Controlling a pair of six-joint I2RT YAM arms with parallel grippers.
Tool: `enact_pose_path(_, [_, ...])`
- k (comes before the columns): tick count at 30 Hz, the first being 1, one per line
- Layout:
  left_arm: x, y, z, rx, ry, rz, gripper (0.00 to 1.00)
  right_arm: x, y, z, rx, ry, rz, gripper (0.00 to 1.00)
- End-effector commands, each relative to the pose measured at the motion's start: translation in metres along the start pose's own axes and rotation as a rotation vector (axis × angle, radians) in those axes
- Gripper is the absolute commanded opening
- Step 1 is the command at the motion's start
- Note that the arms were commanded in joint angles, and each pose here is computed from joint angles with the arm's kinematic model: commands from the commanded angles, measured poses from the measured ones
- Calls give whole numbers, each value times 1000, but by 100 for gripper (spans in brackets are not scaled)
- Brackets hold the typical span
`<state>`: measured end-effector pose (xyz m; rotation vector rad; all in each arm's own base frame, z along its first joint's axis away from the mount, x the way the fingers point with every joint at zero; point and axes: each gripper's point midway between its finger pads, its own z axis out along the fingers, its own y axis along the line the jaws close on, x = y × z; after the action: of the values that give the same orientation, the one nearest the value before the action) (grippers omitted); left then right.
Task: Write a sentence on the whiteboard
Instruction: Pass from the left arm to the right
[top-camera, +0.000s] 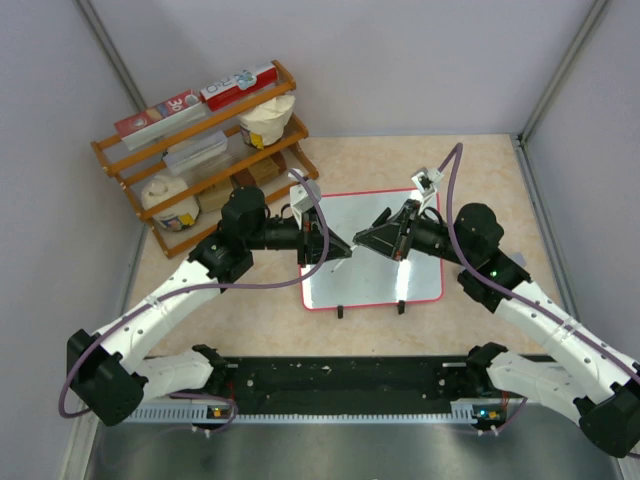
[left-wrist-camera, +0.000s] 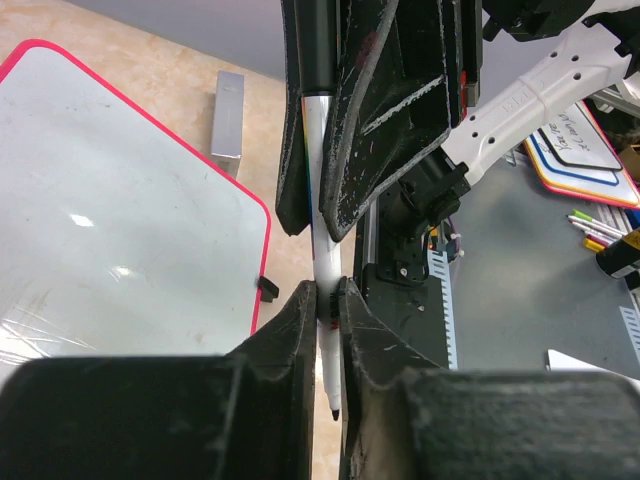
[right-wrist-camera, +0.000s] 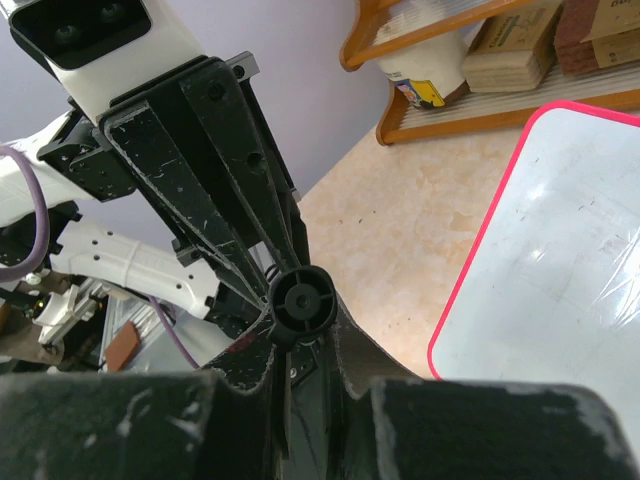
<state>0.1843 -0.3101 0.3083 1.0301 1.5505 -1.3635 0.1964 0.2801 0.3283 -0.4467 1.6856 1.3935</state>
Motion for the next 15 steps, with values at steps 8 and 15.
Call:
enact_pose_path(8, [14,8,-1,-17,25,32,50,-27,21,-6,-42,-107,-60,0])
enact_pose_path(15, [19,15,9,5,43,-13,24,-21,16,-3,-31,-82,-49,0])
